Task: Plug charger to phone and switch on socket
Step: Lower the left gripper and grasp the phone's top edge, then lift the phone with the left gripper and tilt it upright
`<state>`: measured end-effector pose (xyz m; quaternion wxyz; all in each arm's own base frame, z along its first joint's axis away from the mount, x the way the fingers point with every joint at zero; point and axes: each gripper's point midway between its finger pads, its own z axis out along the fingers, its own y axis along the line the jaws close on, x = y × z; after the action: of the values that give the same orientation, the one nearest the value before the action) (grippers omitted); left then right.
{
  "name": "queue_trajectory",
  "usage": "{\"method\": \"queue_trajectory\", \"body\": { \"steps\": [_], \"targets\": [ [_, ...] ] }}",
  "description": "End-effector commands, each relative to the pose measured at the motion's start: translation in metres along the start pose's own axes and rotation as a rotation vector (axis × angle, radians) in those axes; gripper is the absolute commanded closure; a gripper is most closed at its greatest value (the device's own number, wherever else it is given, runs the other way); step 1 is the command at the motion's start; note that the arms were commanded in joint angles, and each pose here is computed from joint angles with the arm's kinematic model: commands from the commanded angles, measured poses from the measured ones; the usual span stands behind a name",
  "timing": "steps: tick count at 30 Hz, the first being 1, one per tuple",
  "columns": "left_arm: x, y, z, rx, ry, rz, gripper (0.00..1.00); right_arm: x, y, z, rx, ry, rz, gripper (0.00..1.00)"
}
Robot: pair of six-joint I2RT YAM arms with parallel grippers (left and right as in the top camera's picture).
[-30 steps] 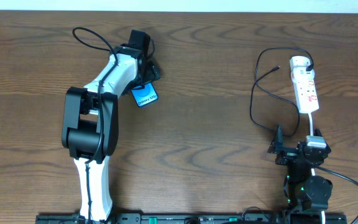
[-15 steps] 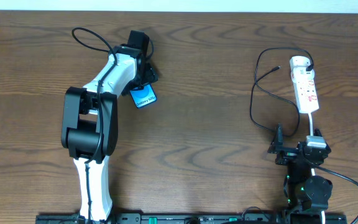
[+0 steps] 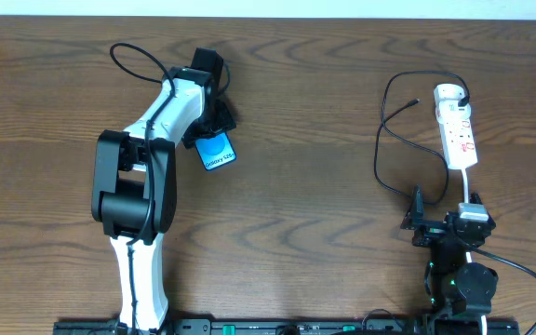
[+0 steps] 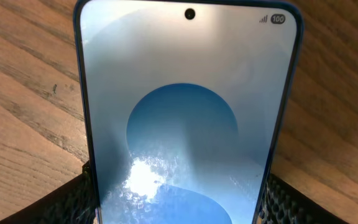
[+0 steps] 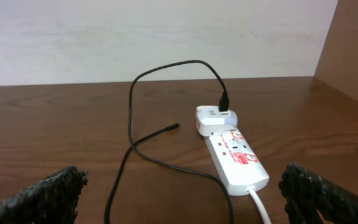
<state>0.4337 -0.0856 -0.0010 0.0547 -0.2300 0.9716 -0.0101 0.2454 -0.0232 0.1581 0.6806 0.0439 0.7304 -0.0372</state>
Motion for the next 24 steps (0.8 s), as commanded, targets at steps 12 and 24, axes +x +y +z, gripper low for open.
{"method": "queue_trajectory", "body": {
  "steps": [12,24],
  "targets": [
    [0.040,-0.007,-0.042,0.096,0.144,-0.002,0.30,0.001,-0.002,0.000,0.007,0.001,-0.011,0.01],
    [0.084,-0.051,-0.085,0.401,0.386,0.000,0.30,0.001,-0.002,0.000,0.007,0.001,-0.011,0.01]
  ]
}}
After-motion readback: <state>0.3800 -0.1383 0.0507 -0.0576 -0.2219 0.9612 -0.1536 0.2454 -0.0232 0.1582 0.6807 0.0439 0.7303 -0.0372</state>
